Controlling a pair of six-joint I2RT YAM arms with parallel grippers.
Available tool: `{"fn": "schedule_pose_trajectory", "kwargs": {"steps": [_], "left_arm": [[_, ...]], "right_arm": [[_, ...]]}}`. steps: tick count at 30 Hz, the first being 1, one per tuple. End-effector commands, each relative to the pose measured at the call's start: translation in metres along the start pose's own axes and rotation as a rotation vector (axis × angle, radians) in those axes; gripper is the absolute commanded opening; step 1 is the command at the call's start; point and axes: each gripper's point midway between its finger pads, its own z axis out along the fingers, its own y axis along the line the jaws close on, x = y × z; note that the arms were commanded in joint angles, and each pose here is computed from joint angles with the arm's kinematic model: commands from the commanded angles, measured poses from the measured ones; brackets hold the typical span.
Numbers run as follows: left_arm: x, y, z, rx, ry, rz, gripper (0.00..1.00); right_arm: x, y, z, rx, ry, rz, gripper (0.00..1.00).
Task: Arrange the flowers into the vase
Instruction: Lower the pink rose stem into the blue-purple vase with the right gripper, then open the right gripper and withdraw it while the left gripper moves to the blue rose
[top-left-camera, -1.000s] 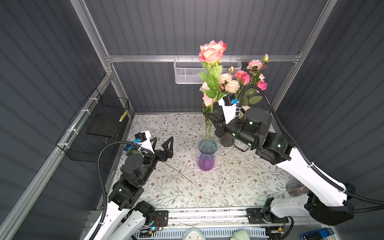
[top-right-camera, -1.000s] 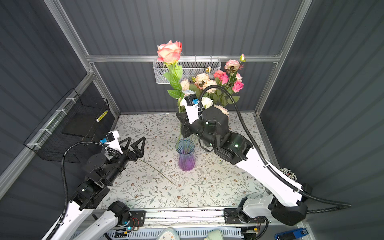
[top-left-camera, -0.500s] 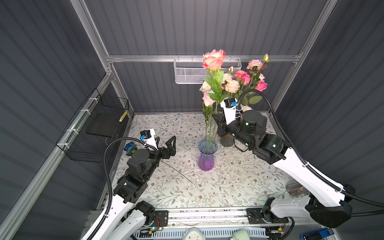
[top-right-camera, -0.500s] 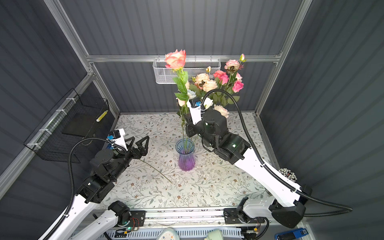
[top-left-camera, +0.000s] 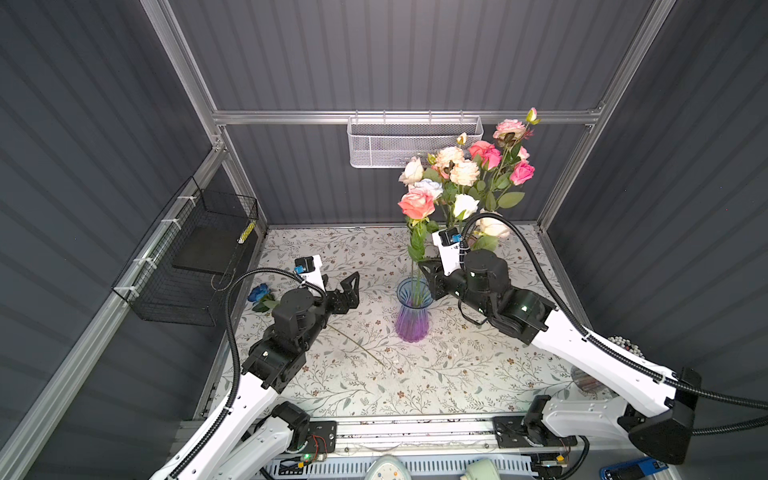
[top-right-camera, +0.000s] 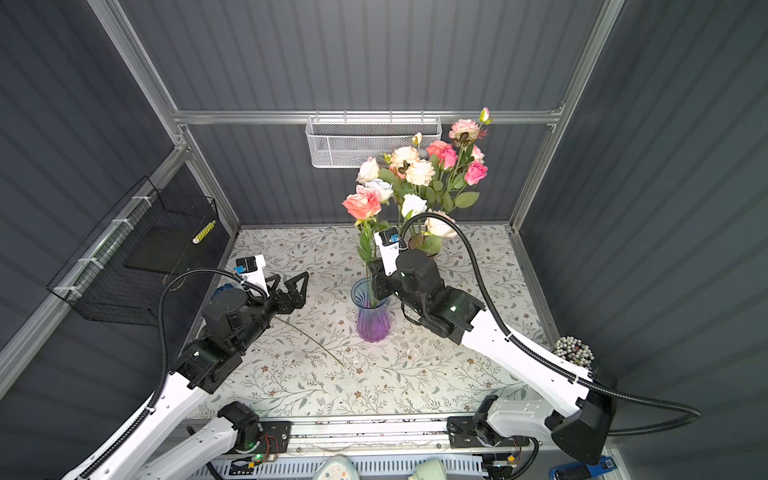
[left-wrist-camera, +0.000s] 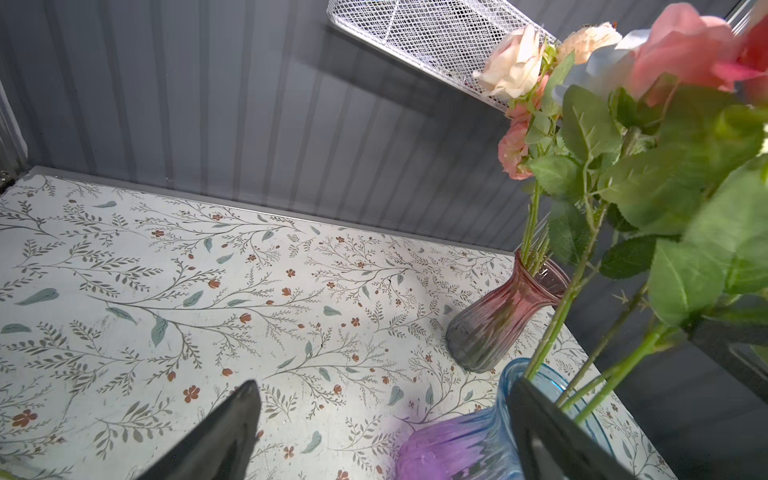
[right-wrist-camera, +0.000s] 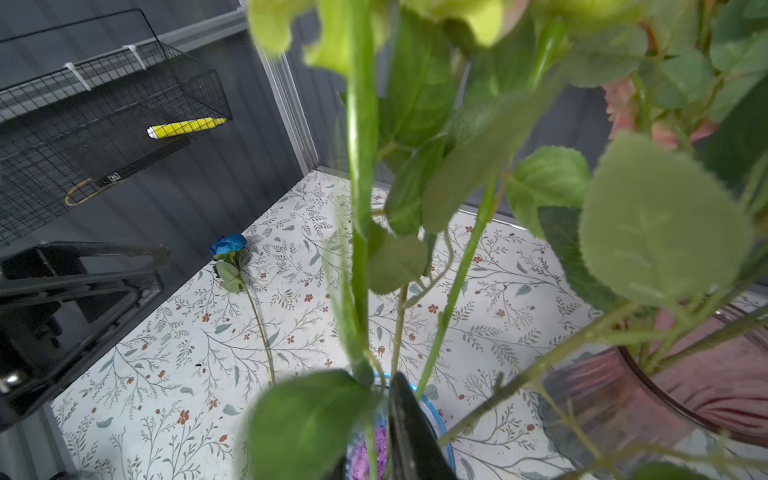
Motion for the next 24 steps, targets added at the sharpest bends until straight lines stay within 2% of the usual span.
{"fn": "schedule_pose_trajectory", "kwargs": {"steps": [1,8,13,20,24], "left_arm": [[-0.001,-0.006,0.004,0.026,-0.013,-0.025,0.94],[0.006,-0.003,0.011,0.012,0.007,-0.042,0.94],[0.014,0.011,0.013,-0.050,0.014,-0.059,0.94],[0.029,0.058,0.011,-0.321,0.039,-0.101,0.93],[0.040,0.073,0.013,-0.418,0.081,-0.097,0.93]], "right_arm": [[-0.008,0.003,-0.006,-0.022,-0.032,0.026,0.25],[-0.013,0.007,-0.021,-0.058,-0.059,0.043,0.28],[-0.018,0.010,-0.038,-0.086,-0.093,0.054,0.31],[-0.022,0.010,-0.062,-0.109,-0.136,0.062,0.36],[-0.022,0.009,-0.069,-0.118,-0.150,0.065,0.37]]}}
